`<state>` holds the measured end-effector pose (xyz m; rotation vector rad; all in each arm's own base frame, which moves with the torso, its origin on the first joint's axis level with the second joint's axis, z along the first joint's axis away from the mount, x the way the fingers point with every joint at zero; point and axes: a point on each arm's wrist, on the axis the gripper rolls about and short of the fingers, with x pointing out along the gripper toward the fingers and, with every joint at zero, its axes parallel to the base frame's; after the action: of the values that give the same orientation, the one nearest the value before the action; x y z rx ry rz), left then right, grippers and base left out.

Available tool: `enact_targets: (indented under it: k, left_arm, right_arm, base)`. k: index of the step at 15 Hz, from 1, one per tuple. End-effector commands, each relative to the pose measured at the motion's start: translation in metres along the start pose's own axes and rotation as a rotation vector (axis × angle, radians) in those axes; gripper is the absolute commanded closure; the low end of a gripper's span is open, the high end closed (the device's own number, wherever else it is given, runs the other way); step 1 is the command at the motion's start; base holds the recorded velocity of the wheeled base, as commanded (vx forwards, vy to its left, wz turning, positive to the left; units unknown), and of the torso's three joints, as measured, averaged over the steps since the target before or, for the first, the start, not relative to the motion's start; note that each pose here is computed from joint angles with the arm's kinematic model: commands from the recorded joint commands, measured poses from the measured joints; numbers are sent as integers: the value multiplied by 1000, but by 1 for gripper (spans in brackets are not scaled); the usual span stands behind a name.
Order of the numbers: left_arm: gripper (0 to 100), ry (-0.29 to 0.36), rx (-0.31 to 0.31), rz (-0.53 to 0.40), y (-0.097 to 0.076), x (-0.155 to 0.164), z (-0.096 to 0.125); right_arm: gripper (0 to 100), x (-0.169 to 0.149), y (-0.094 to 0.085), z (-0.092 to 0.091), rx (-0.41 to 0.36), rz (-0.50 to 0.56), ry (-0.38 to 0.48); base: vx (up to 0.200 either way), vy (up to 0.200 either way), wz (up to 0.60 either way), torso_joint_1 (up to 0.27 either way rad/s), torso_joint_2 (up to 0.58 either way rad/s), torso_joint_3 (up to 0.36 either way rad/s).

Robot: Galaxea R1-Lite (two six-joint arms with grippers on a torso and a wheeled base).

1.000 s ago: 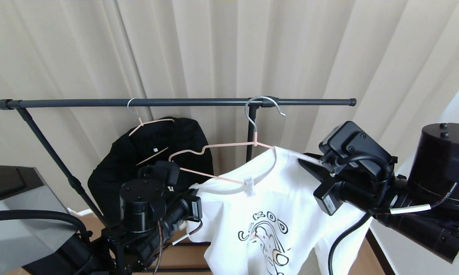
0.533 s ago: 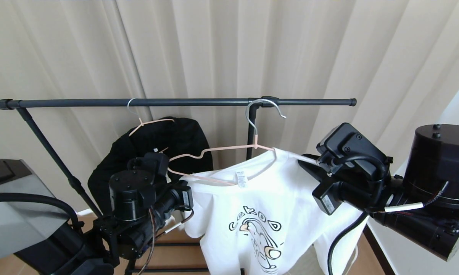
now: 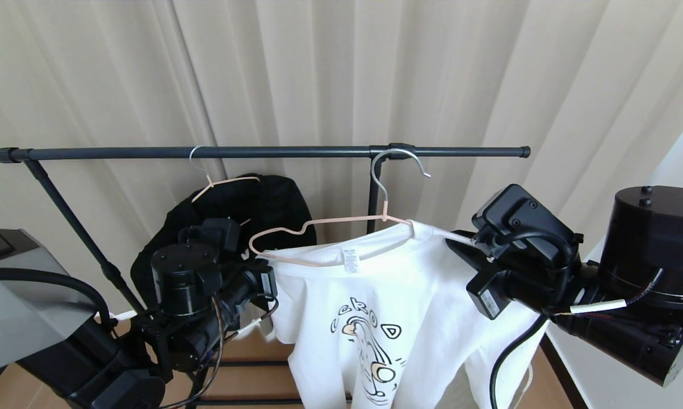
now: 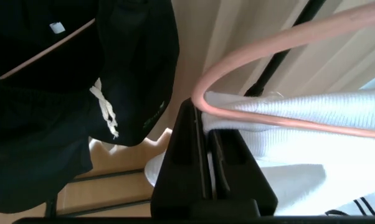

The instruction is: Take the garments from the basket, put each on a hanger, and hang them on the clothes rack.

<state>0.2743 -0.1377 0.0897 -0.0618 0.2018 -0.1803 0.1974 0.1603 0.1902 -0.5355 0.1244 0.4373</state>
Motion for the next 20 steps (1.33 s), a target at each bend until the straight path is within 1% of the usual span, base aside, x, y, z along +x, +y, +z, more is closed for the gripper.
enact_targets:
  k: [1, 5, 6, 12, 18, 19, 20]
  left_arm:
    - [100, -8, -4, 6, 1, 0, 2]
    - [100, -21, -7, 29, 8, 2, 6]
    - [100, -23, 12, 36, 10, 2, 7]
    - [100, -48, 8, 56, 16, 4, 12]
    - [100, -85, 3, 24, 10, -8, 23]
    - [100, -83, 10, 2, 2, -14, 22]
    - [100, -82, 22, -5, 1, -18, 22]
  right_arm:
    - [100, 0, 1, -2, -2, 0, 7]
    - [100, 1, -2, -4, 0, -12, 13]
    - [100, 1, -4, -5, 1, -16, 16]
    - [100, 2, -6, -6, 3, -24, 22]
    - [100, 7, -2, -10, -5, -15, 42]
    - [100, 11, 0, -13, -10, -10, 57]
    - [100, 12, 1, -13, -10, -7, 59]
  base:
    - [0, 0, 0, 0, 0, 0]
    - [0, 0, 0, 0, 0, 0]
    - [0, 0, 0, 0, 0, 0]
    - [0, 0, 0, 0, 0, 0]
    - [0, 0, 0, 0, 0, 0]
    - [0, 0, 0, 0, 0, 0]
    - [0, 0, 0, 0, 0, 0]
